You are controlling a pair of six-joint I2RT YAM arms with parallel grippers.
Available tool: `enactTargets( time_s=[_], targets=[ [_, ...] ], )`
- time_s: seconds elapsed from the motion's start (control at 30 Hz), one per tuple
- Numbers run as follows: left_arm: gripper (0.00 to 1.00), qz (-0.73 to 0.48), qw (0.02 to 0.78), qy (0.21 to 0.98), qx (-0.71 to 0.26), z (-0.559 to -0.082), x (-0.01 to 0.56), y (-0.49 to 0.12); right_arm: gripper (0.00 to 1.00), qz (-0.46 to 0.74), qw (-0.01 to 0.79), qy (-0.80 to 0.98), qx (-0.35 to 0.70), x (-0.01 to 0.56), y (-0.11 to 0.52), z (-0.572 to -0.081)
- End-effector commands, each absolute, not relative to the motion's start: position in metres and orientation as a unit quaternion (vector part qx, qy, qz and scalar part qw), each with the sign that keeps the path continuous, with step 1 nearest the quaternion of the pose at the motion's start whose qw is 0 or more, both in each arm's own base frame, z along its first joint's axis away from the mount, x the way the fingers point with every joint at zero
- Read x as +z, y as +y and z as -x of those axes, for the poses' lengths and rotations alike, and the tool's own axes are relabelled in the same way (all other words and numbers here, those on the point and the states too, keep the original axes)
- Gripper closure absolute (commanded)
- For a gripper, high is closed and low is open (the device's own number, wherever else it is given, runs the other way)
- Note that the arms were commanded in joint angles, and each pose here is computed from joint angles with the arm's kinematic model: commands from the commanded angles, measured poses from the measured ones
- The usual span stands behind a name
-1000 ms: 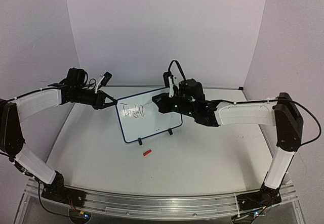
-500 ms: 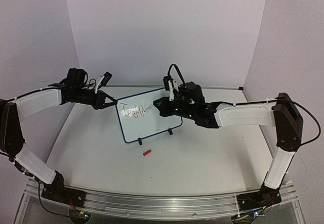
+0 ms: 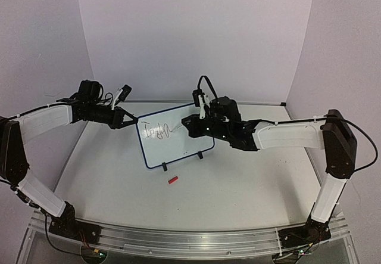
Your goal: Write a sentence on the whiteboard
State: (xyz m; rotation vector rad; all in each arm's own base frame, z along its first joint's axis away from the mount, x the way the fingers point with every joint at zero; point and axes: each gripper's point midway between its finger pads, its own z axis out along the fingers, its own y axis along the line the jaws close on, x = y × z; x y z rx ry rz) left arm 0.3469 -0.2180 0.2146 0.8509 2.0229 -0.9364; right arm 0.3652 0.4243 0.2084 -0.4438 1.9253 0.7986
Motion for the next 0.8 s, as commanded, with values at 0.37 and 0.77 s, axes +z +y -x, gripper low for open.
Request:
enactTargets(
  time_s=[0.37, 0.77],
  targets=[
    [1.00, -0.344, 0.392, 0.774, -0.360, -0.344, 0.236, -0.219, 1.00, 0.172, 0.525, 0.760, 0.344, 0.263, 0.416, -0.365],
    [1.00, -0.344, 0.392, 0.775, -0.358, -0.345, 0.235, -0.219, 1.00, 0.170, 0.523, 0.755, 0.357, 0.261, 0.430, -0.373]
  ],
)
